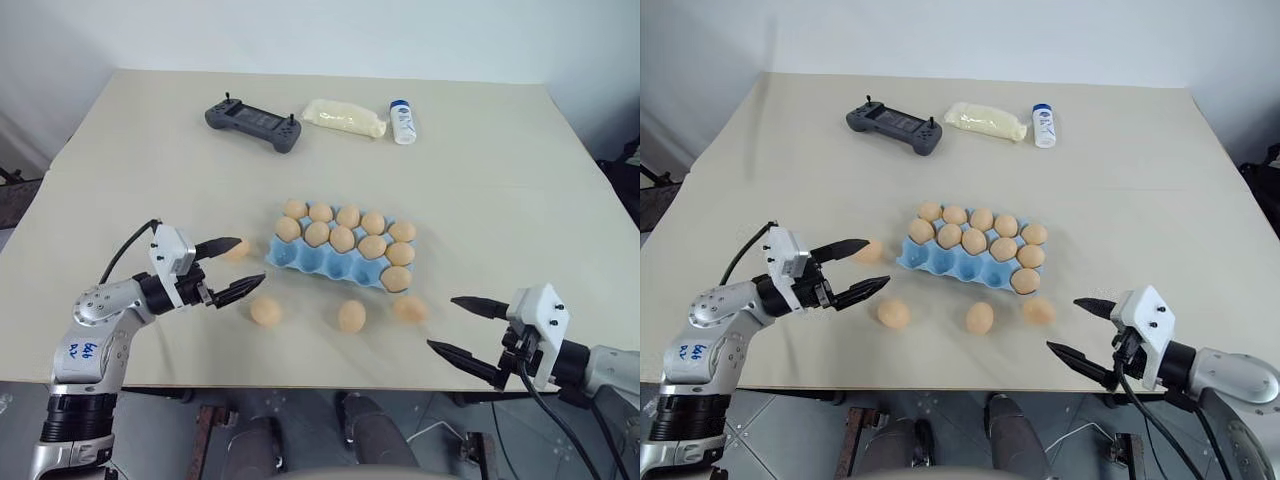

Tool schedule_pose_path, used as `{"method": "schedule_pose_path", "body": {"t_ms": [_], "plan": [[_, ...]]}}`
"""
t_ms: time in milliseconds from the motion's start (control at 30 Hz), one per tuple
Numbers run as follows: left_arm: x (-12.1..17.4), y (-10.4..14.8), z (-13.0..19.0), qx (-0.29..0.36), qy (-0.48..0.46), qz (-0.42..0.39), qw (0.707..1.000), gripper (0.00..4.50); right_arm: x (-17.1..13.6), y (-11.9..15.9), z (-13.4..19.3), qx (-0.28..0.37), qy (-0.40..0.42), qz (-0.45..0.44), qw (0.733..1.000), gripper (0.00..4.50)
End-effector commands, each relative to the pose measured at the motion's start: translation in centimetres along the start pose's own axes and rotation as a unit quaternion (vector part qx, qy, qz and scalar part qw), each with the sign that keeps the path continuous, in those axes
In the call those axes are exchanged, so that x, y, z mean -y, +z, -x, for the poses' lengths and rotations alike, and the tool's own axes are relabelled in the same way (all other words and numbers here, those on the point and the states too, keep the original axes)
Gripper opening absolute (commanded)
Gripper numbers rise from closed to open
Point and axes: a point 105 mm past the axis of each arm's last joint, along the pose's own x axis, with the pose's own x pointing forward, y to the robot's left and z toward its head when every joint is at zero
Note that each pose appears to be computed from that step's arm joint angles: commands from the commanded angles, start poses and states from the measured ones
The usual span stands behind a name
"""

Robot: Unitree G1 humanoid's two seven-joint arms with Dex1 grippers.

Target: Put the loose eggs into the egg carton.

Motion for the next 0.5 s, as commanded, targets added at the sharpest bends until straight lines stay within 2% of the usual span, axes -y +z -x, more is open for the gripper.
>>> {"method": "schedule_pose_path", "body": {"t_ms": [33,200,500], "plan": [[0.9,-0.3,0.3,-0.015,-0.021,-0.013,1.0,4.47,0.2,0.6,0.8,0.003,-0.012,0.019,1.0,4.5],[2.0,-0.9,0.9,-0.027,-0.034,-0.016,0.999,4.47,0.4,0.4,0.8,0.01,-0.006,0.006,1.0,4.5],[2.2,-1.0,1.3,-0.027,-0.018,-0.016,0.999,4.47,0.9,0.8,1.2,0.02,0.026,0.006,0.999,4.5]]}}
